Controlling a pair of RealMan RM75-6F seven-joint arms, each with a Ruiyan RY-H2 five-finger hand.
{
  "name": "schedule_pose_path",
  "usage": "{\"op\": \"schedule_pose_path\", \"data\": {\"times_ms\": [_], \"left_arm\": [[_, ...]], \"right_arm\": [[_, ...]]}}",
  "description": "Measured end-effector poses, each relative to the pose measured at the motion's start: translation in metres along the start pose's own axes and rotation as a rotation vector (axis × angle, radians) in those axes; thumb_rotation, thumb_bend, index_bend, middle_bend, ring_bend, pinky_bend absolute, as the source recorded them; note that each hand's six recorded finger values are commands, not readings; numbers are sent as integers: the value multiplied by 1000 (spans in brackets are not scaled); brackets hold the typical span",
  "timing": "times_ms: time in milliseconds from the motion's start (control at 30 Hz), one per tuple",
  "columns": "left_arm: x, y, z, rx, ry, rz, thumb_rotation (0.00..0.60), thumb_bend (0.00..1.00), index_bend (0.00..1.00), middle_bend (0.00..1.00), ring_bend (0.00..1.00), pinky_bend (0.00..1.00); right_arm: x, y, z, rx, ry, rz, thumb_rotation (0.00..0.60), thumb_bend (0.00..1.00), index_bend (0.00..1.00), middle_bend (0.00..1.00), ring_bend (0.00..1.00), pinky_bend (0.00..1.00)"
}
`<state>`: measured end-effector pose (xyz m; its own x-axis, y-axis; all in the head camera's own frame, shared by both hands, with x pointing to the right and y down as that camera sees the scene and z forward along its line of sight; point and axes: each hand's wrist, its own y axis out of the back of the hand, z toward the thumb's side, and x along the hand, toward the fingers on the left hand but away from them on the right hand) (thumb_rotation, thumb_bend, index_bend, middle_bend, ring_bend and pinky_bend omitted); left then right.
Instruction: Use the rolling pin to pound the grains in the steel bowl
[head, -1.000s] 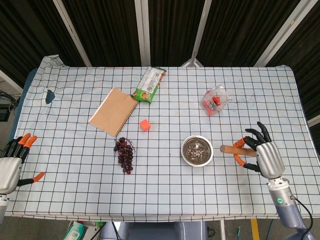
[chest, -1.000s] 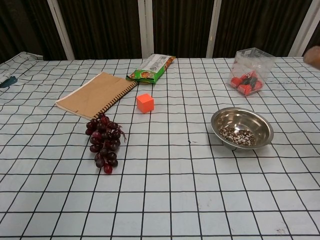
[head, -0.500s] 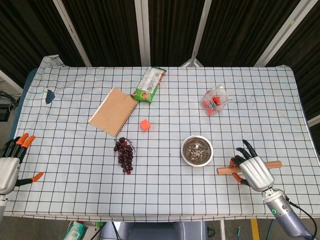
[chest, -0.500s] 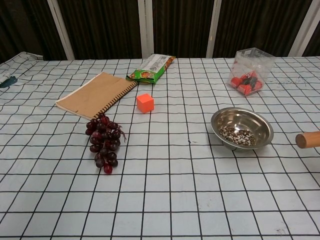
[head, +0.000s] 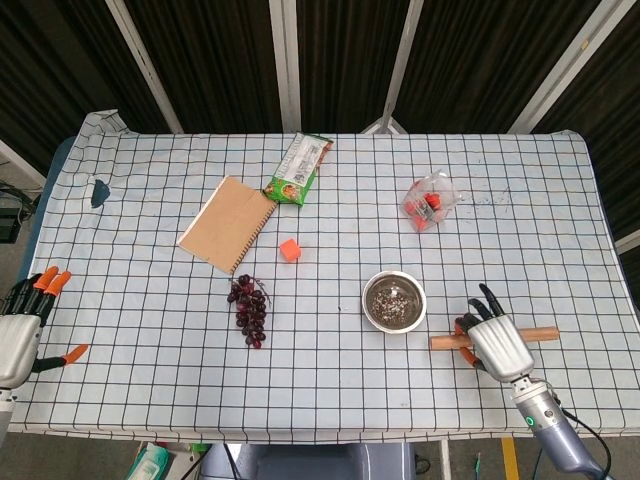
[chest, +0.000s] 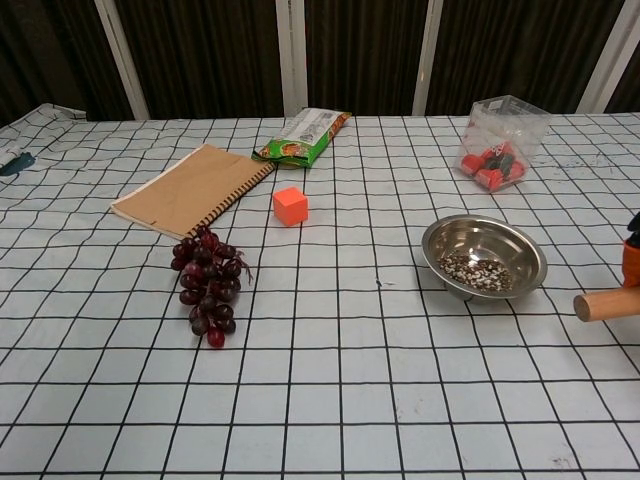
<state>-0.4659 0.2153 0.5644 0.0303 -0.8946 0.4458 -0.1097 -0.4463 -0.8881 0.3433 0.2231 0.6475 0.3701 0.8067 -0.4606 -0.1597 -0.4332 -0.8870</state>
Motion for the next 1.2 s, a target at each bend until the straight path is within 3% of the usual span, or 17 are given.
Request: {"op": "schedule_pose_path", "data": {"times_ms": [267, 567, 833, 1200], "left_arm": [[0, 0, 0, -1, 2, -1, 600, 55, 0, 0, 0, 0], [0, 0, 0, -2, 4, -2, 600, 55, 0, 0, 0, 0], [0, 0, 0, -4, 2, 0, 600, 55, 0, 0, 0, 0], [0, 1, -1, -5, 2, 2, 600, 55, 0, 0, 0, 0]], "right_arm": [[-5, -6, -1, 0, -66, 39, 600, 549, 780, 634, 238, 0], [-4, -10, -3, 39, -87, 62, 600, 549, 589, 529, 146, 0], [0, -18, -8, 75, -119, 108, 600, 549, 537, 495, 115, 0], [3, -19, -9, 98, -137, 126, 600, 549, 346, 362, 44, 0]]}}
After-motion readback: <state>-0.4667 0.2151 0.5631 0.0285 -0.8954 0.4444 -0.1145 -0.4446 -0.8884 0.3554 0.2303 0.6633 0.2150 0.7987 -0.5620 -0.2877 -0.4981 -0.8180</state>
